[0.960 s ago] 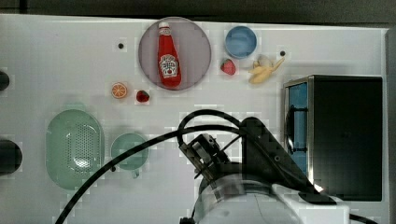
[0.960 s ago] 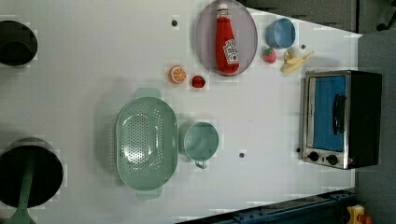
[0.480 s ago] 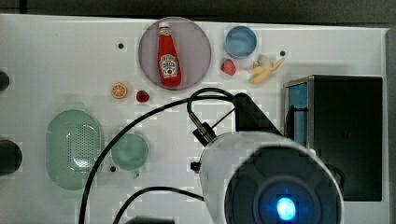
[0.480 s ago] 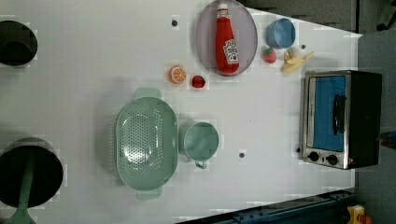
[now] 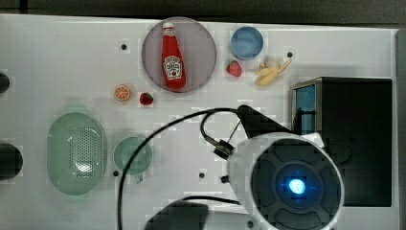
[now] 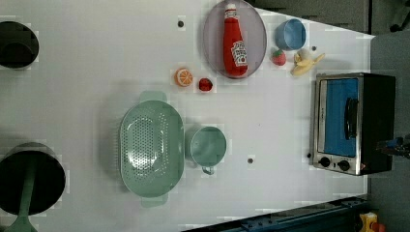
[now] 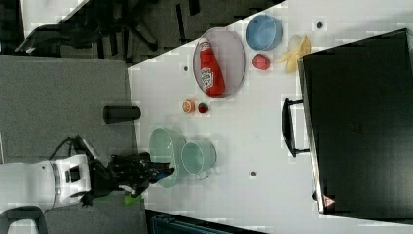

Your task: Flap open oven.

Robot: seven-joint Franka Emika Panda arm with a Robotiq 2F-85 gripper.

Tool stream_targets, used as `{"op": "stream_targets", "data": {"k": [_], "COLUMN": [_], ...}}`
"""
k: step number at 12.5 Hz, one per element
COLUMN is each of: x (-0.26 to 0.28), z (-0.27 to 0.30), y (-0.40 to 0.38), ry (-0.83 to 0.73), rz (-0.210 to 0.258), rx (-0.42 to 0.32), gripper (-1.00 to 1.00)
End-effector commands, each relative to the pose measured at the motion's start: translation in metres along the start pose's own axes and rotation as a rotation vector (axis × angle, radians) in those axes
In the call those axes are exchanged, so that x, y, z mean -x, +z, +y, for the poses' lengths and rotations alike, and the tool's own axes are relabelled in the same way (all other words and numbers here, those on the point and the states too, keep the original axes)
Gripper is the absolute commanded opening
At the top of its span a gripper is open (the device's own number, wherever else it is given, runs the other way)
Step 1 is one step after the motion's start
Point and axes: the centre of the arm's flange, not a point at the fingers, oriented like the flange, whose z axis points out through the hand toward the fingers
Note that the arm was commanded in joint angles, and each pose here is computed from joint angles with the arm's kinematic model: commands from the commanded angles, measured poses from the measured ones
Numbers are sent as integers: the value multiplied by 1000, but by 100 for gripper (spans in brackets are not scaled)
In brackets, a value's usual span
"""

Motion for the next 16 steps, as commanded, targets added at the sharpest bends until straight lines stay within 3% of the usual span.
{"op": "stream_targets", "data": {"k": [1, 7, 10, 16], "x": [-18, -59, -83, -122], "z": [49, 101, 119, 143], "y": [9, 74, 106, 168], "ry": [-211, -238, -352, -347], "rz": [44, 112, 127, 166], "rx": [-27, -60, -40, 16], "gripper": [-65, -65, -65, -65]}}
